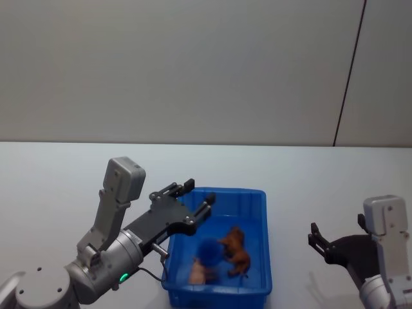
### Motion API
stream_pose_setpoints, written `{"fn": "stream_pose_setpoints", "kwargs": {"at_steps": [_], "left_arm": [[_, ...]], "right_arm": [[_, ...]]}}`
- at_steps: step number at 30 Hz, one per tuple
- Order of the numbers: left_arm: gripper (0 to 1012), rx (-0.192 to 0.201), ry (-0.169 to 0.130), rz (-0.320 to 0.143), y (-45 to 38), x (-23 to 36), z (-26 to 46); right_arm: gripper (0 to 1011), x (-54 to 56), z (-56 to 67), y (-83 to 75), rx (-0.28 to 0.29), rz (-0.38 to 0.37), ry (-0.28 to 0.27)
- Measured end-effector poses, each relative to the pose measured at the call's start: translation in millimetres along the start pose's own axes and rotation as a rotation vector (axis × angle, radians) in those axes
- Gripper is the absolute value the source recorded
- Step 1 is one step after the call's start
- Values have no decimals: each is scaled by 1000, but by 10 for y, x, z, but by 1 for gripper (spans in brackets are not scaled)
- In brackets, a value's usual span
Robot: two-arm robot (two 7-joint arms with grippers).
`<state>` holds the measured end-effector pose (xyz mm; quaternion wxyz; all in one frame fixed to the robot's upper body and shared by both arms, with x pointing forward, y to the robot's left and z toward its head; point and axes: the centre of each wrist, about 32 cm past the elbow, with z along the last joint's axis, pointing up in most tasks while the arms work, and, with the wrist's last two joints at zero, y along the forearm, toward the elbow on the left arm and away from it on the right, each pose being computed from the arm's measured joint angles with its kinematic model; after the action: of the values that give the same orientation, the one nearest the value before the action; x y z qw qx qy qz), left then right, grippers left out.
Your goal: Pick up the two dolls from the table and place them into the box.
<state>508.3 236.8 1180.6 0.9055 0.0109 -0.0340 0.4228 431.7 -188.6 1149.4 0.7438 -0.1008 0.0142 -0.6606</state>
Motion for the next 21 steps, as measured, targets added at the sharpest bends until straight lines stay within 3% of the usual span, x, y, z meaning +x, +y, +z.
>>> {"fn": "stream_pose_setpoints", "kwargs": {"at_steps": [3, 4, 15, 21], "left_arm": [[554, -10, 7, -30, -26, 3, -5], [626, -14, 9, -42, -37, 6, -6], [942, -32, 22, -96, -84, 9, -17], [1001, -37, 25, -109, -96, 10, -19]], "right_arm": [[1001, 0, 0, 0, 0, 0, 0], [1001, 0, 0, 0, 0, 0, 0], [1001, 0, 0, 0, 0, 0, 0], [1001, 0, 0, 0, 0, 0, 0]]}}
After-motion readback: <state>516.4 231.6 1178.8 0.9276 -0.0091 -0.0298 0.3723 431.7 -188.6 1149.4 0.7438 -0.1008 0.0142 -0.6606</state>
